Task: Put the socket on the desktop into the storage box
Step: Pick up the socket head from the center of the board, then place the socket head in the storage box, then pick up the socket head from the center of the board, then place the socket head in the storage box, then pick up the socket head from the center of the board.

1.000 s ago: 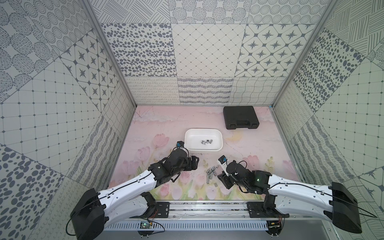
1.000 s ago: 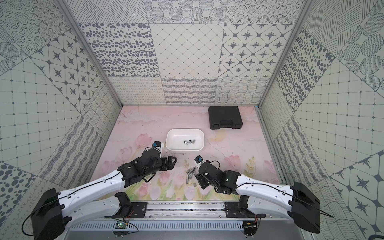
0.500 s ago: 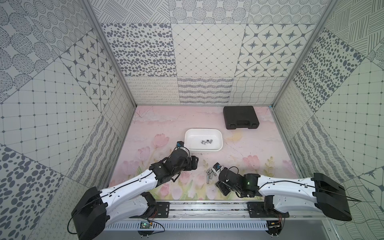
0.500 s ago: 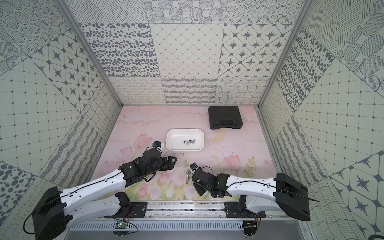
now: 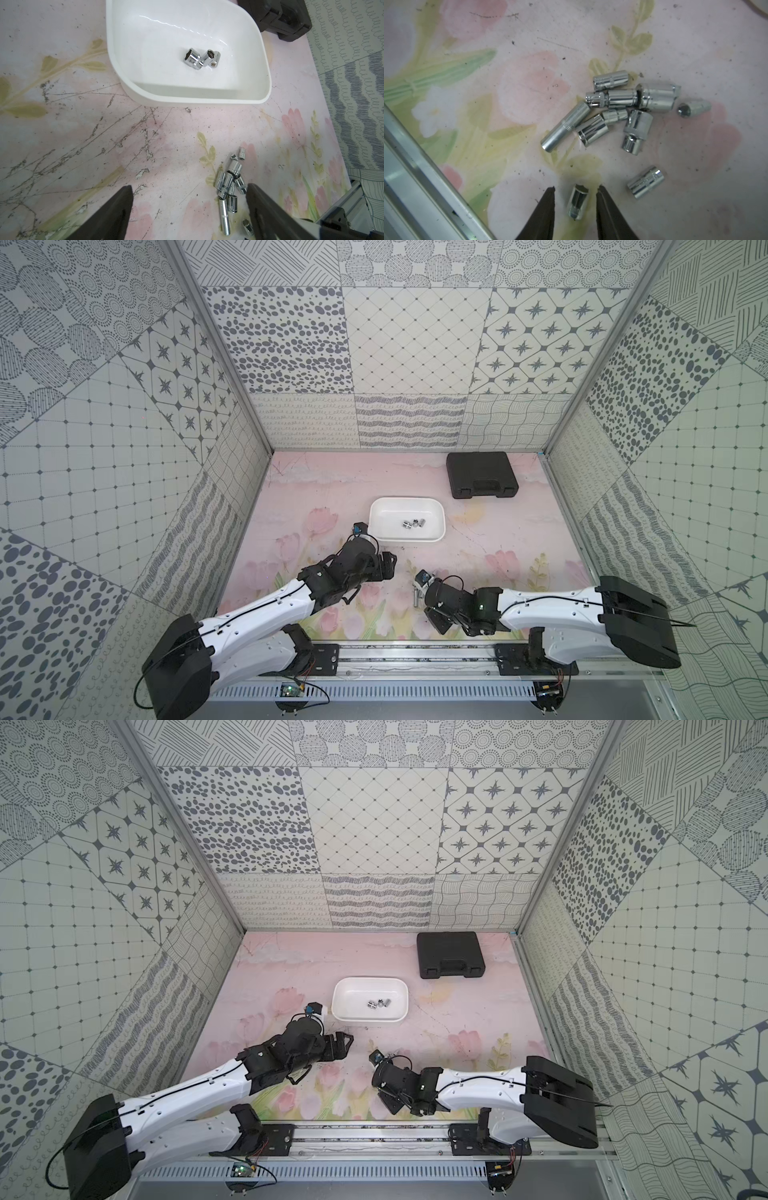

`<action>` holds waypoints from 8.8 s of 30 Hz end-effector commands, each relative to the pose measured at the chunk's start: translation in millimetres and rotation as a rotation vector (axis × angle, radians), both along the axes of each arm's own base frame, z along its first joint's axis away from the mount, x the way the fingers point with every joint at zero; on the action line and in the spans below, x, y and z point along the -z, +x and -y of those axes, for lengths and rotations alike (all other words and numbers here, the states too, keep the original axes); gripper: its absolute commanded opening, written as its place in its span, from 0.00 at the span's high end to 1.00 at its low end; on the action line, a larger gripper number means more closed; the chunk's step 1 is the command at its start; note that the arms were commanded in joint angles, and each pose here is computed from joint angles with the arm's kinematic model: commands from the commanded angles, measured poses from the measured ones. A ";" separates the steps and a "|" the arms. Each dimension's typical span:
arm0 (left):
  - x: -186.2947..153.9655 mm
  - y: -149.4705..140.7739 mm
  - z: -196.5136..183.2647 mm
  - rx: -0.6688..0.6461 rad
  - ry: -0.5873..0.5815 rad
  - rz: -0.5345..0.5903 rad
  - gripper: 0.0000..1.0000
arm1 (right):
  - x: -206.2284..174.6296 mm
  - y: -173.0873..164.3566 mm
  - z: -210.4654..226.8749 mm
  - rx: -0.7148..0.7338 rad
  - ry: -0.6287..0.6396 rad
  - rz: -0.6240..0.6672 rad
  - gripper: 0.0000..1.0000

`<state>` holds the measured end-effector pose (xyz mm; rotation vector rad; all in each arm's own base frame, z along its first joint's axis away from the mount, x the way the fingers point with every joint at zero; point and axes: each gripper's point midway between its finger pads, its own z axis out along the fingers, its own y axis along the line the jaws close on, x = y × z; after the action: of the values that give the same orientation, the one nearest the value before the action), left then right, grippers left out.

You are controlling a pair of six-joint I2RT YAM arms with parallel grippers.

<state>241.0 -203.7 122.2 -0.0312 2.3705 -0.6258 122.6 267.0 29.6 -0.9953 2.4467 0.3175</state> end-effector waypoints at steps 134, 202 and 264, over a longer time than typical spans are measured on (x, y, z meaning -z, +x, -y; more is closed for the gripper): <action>4.4 -4.4 25.9 0.108 -0.023 -0.054 0.12 | -36.5 71.4 43.3 0.285 0.105 0.075 0.56; 3.2 3.0 -4.5 -0.019 0.068 -0.014 0.11 | 20.1 39.1 38.3 0.304 -0.101 -0.065 0.84; 14.2 2.8 8.0 0.021 0.065 -0.053 0.11 | -50.3 95.4 46.5 0.343 0.179 0.033 0.47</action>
<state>242.3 -205.8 104.3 -0.0166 2.4450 -0.5489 212.6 208.6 78.5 -0.5054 2.4733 0.3393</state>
